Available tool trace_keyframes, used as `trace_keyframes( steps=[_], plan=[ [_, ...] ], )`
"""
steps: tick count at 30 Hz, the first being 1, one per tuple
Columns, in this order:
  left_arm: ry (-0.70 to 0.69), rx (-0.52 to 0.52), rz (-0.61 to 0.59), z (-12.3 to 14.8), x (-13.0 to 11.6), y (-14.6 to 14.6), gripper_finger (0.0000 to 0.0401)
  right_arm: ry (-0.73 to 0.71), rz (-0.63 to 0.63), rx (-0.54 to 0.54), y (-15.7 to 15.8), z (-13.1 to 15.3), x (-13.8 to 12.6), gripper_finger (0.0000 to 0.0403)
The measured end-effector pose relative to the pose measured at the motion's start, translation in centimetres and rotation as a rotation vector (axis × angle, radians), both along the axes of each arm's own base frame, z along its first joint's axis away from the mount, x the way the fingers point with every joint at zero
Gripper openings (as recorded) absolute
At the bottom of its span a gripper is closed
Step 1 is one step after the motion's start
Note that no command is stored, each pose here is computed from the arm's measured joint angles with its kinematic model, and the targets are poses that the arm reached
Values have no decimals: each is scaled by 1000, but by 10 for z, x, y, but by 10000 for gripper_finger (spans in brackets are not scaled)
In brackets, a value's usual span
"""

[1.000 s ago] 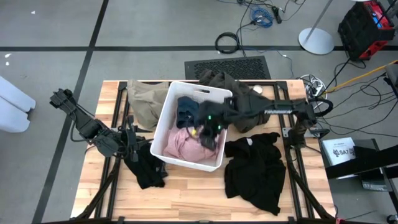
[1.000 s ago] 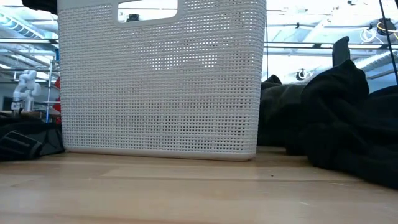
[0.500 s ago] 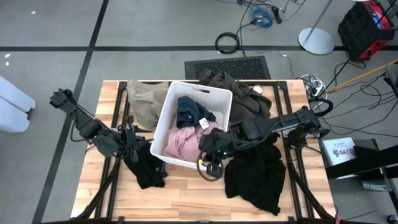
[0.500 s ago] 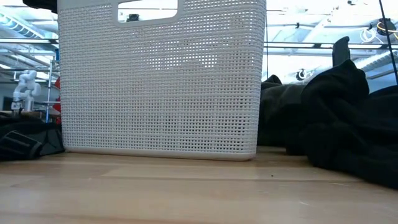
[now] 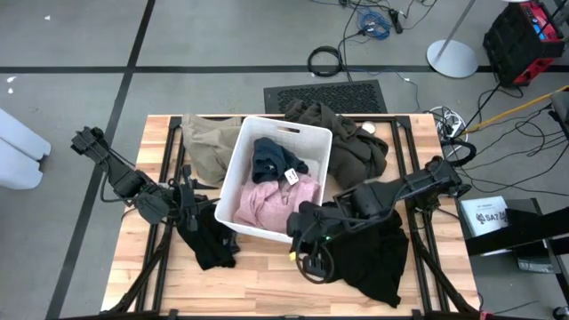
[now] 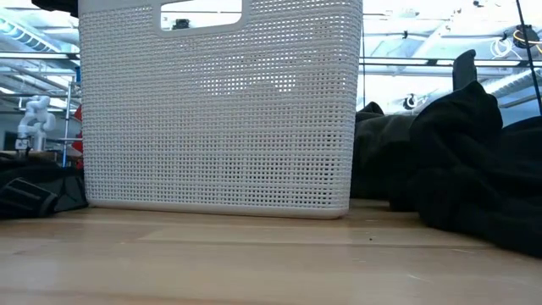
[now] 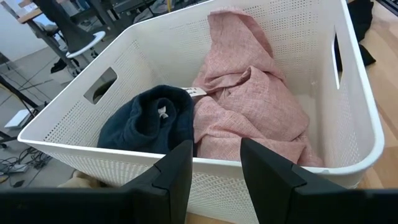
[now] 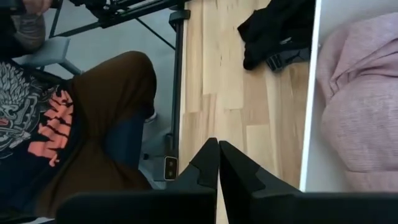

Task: Sort clothes
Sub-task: Move the white laundry bin to the top center of the table

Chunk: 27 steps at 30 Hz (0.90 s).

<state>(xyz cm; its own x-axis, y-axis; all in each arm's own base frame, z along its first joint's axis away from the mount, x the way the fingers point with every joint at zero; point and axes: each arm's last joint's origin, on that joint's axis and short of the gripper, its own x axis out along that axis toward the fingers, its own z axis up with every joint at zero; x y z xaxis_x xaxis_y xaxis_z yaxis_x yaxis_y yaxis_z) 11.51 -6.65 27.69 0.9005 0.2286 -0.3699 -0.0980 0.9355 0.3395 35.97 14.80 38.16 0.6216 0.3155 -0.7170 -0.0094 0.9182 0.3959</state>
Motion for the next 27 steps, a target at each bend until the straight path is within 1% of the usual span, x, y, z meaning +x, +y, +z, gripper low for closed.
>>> trace_keyframes(
  steps=[3, 5, 11, 14, 16, 18, 22, 27],
  plan=[
    [0, 0, 0, 0, 0, 0, 145, 14, -10, 9, 1, -2, 0, 0],
    [0, 0, 0, 0, 0, 0, 145, 49, -19, 5, 2, -6, -1, 0],
    [0, 0, 0, 0, 0, 0, 145, 181, -80, 0, 3, -29, -1, 0],
    [1, 0, 0, 0, 0, 0, 145, 233, -115, -24, 1, -38, -2, 0],
    [1, -3, 1, 0, 0, 0, 145, 247, -145, -53, -1, -41, -4, 0],
    [1, -4, 1, 0, 0, 0, 145, 294, -174, -87, -4, -43, -8, 0],
    [1, -4, 1, 0, 0, 0, 145, 356, -264, -159, -10, -46, -15, 0],
    [1, -4, 1, 0, 0, 0, 145, 358, -343, -269, -17, -48, -18, 0]
  ],
)
